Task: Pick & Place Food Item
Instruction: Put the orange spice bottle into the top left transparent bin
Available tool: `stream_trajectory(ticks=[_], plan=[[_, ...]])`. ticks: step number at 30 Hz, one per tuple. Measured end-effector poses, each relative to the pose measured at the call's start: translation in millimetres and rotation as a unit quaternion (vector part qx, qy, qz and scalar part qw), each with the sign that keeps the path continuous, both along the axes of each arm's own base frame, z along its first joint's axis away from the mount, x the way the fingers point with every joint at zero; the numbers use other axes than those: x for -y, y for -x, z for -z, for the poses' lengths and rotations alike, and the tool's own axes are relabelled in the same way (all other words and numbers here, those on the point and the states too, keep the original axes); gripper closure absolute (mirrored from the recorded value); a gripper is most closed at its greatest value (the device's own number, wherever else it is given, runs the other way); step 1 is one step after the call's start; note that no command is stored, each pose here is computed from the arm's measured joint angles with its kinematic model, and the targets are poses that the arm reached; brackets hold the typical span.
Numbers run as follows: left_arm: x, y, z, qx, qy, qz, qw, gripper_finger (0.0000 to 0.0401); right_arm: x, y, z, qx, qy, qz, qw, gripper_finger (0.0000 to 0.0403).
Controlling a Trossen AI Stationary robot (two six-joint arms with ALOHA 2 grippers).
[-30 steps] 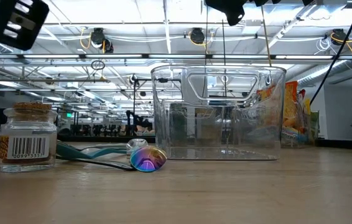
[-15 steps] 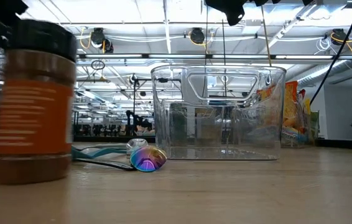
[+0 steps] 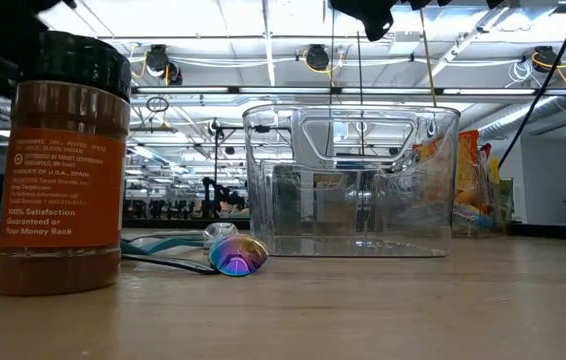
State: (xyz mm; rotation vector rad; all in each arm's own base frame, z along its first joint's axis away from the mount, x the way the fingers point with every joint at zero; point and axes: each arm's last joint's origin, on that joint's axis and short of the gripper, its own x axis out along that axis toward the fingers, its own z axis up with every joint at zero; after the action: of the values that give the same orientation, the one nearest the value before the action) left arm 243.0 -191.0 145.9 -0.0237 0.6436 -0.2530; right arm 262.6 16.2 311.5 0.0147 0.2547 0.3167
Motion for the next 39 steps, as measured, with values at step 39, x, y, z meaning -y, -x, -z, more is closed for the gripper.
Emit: stream_trajectory(ticks=[39], plan=[[-27.1,-7.3,-73.1,0.194,-0.040,-0.022,0.980,0.0228,-19.5,-11.4,8.9,0.005,0.002,0.004,1.000,0.0110]])
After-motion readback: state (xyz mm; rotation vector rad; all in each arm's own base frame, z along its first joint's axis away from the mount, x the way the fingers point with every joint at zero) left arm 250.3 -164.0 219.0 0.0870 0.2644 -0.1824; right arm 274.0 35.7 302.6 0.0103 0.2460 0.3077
